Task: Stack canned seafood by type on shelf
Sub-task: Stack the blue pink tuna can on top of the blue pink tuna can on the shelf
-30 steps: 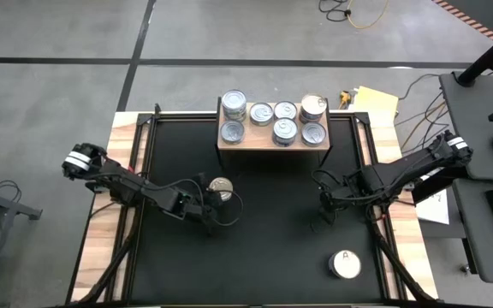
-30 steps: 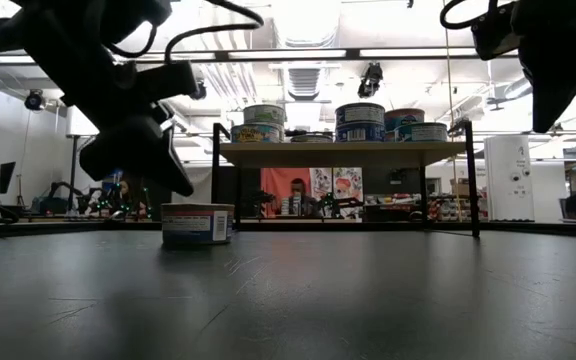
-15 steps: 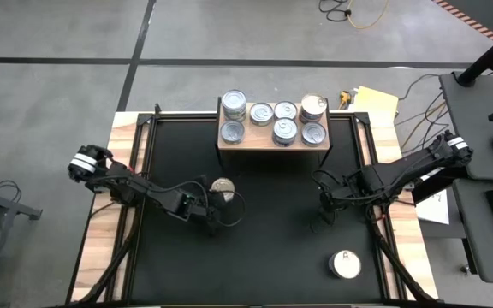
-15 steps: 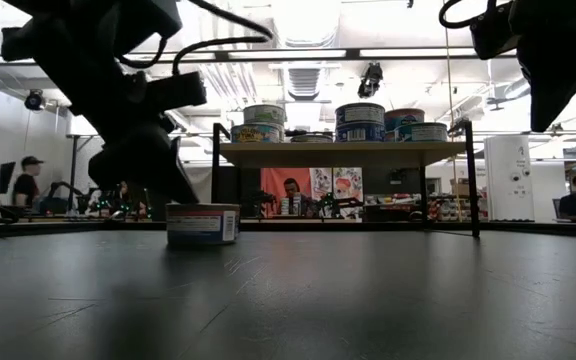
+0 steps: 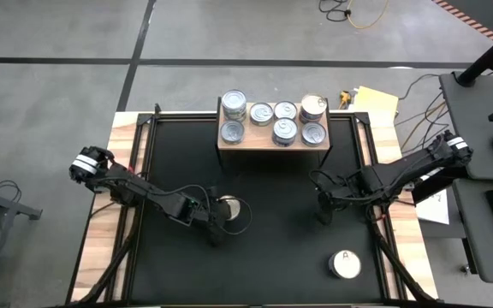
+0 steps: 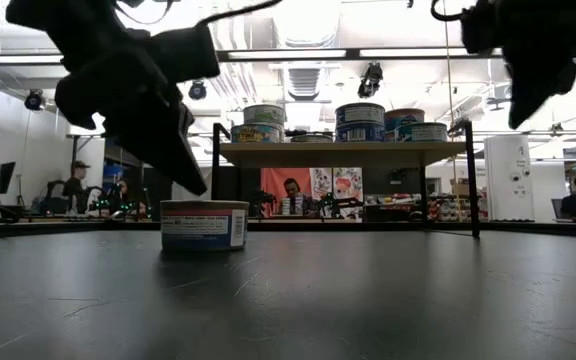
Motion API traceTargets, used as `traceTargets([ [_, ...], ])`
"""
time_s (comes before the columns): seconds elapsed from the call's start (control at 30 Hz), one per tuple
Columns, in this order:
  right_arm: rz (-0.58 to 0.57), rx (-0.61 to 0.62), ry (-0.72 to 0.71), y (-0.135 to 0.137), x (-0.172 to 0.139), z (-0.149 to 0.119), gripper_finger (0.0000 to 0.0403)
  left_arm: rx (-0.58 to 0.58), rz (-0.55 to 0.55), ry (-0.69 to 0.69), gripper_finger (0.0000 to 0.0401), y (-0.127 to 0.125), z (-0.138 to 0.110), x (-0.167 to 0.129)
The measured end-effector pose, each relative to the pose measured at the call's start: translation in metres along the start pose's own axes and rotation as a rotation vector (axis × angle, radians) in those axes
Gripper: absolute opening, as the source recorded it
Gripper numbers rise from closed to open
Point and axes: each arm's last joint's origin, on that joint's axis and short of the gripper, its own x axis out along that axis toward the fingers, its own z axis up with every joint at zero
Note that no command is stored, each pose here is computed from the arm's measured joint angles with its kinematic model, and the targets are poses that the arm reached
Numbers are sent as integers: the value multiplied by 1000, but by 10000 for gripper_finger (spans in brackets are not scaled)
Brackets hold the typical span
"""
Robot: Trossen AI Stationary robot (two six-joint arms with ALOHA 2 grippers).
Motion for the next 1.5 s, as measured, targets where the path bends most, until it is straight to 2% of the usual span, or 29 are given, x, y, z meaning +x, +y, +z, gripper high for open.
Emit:
traceTargets([
  [0.3,262,-187,-319,30,16,18,13,99,91,-90,0,-12,3,-14],
  [0.43,333,-274,-434,45,26,24,13,141,120,-103,0,-17,-1,-19],
  [0.67,326,-362,-546,64,45,34,13,248,146,-36,0,-9,-8,-35],
  [0.87,299,-366,-545,71,61,34,13,340,66,-194,0,8,-6,-74],
  [0.97,282,-359,-557,73,67,35,13,307,7,-327,0,18,-16,-83],
  [1.07,283,-341,-554,74,70,35,13,246,-24,-396,0,25,-32,-81],
  [1.23,280,-281,-561,73,69,35,13,99,-69,-463,0,30,-54,-68],
  [1.4,229,-264,-594,71,71,36,13,47,-80,-524,0,28,-63,-51],
  [1.5,210,-257,-601,69,72,37,13,49,-68,-502,0,24,-67,-40],
])
